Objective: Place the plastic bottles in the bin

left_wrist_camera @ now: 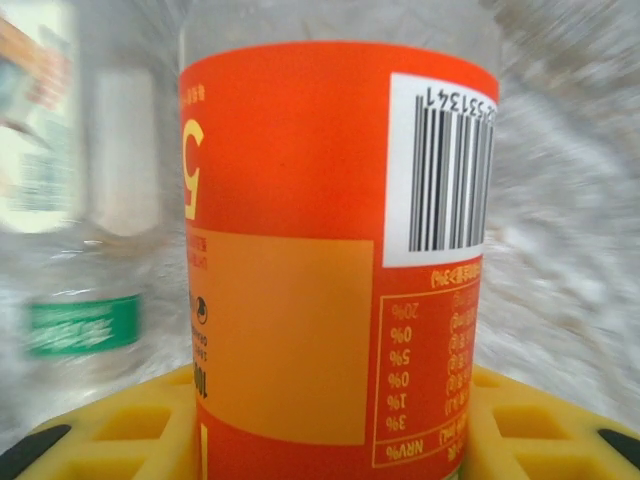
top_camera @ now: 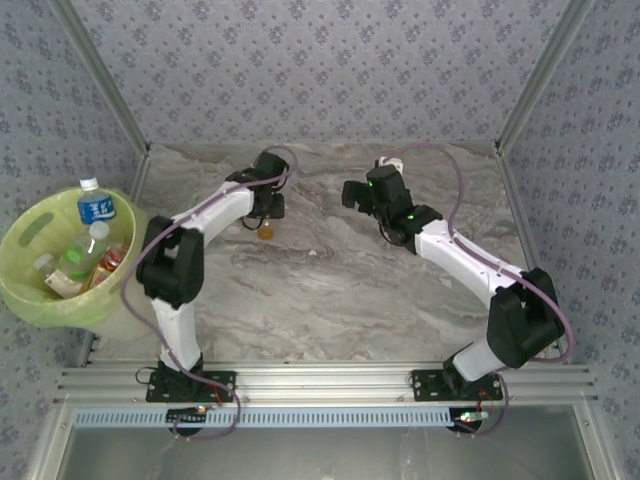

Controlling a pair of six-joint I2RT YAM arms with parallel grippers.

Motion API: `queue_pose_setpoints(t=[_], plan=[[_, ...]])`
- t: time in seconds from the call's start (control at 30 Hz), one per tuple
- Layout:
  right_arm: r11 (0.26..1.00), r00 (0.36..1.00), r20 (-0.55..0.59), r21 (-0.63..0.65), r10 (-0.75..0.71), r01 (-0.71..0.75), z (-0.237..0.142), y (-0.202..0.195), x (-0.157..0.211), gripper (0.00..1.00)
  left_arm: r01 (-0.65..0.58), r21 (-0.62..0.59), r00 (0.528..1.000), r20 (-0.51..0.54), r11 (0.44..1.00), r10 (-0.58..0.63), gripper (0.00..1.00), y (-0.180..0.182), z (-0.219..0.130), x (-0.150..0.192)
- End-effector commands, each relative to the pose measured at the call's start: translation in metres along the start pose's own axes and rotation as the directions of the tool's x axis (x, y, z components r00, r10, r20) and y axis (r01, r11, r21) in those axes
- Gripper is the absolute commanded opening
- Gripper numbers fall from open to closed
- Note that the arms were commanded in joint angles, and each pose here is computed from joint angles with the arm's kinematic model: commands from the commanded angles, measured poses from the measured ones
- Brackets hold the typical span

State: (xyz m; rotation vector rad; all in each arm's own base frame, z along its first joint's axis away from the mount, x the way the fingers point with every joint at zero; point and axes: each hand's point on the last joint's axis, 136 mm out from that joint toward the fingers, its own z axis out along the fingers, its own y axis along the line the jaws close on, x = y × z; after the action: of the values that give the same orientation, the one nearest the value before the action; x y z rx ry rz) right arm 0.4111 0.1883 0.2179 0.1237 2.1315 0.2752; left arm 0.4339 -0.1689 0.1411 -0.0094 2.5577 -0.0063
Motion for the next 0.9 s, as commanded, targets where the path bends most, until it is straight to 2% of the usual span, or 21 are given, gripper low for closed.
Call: queue_pose_setpoints(t=[0.0,0.03,0.13,0.23,0.3,0.4,0.47,0.5,0.6,0.67,0.7,0.8,0.87], plan=[[1.0,0.999,0.035,0.018,-0.006,0.005,-0.006,-0.005,-0.01,1.0,0.074,-0.006,0.951,0.301,0.997,-0.068,0.33,0.035,-0.13,-0.057],[1.0,0.999,0.035,0.017,-0.006,0.006,-0.005,-0.004,-0.009,1.0,0.092,-0.035,0.936,0.344,0.995,-0.074,0.3,0.05,-0.157,-0.06],[1.0,0.999,0.04,0.004,-0.003,0.003,-0.003,-0.001,-0.011,1.0,0.175,-0.156,0.883,0.463,0.972,-0.085,0.0,0.096,-0.222,-0.065],[1.0,0.999,0.035,-0.007,0.0,0.0,-0.001,0.003,-0.012,1.0,0.296,-0.311,0.823,0.563,0.903,-0.076,0.0,0.15,-0.279,-0.062],[1.0,0.999,0.031,-0.016,0.007,-0.006,0.001,0.005,-0.011,1.0,0.415,-0.391,0.793,0.597,0.821,-0.117,0.0,0.199,-0.306,-0.051],[1.0,1.0,0.023,-0.029,0.008,-0.007,0.003,0.009,-0.01,1.0,0.56,-0.431,0.751,0.625,0.708,-0.213,0.0,0.259,-0.335,-0.021],[0.999,1.0,0.022,-0.032,0.007,-0.007,0.003,0.01,-0.01,1.0,0.615,-0.483,0.731,0.646,0.623,-0.22,0.0,0.287,-0.351,-0.003],[1.0,1.0,0.018,-0.031,0.005,-0.005,0.005,0.01,-0.009,1.0,0.631,-0.512,0.732,0.642,0.583,-0.229,0.0,0.301,-0.355,0.007],[0.999,1.0,0.012,-0.033,-0.001,0.002,0.007,0.012,-0.008,1.0,0.644,-0.566,0.754,0.585,0.514,-0.3,0.0,0.331,-0.353,0.035],[0.999,1.0,0.002,-0.034,-0.007,0.007,0.01,0.012,-0.005,1.0,0.652,-0.617,0.758,0.552,0.441,-0.347,0.0,0.354,-0.349,0.056],[0.999,1.0,0.024,-0.051,0.002,0.0,0.008,0.019,-0.017,1.0,0.66,-0.639,0.751,0.544,0.395,-0.375,0.0,0.366,-0.35,0.068],[0.998,1.0,0.013,-0.064,-0.001,0.002,0.011,0.024,-0.018,1.0,0.705,-0.635,0.701,0.554,0.317,-0.45,0.02,0.39,-0.351,0.093],[0.997,1.0,0.007,-0.075,-0.001,0.002,0.013,0.027,-0.018,1.0,0.725,-0.619,0.675,0.552,0.302,-0.489,0.06,0.4,-0.346,0.101]])
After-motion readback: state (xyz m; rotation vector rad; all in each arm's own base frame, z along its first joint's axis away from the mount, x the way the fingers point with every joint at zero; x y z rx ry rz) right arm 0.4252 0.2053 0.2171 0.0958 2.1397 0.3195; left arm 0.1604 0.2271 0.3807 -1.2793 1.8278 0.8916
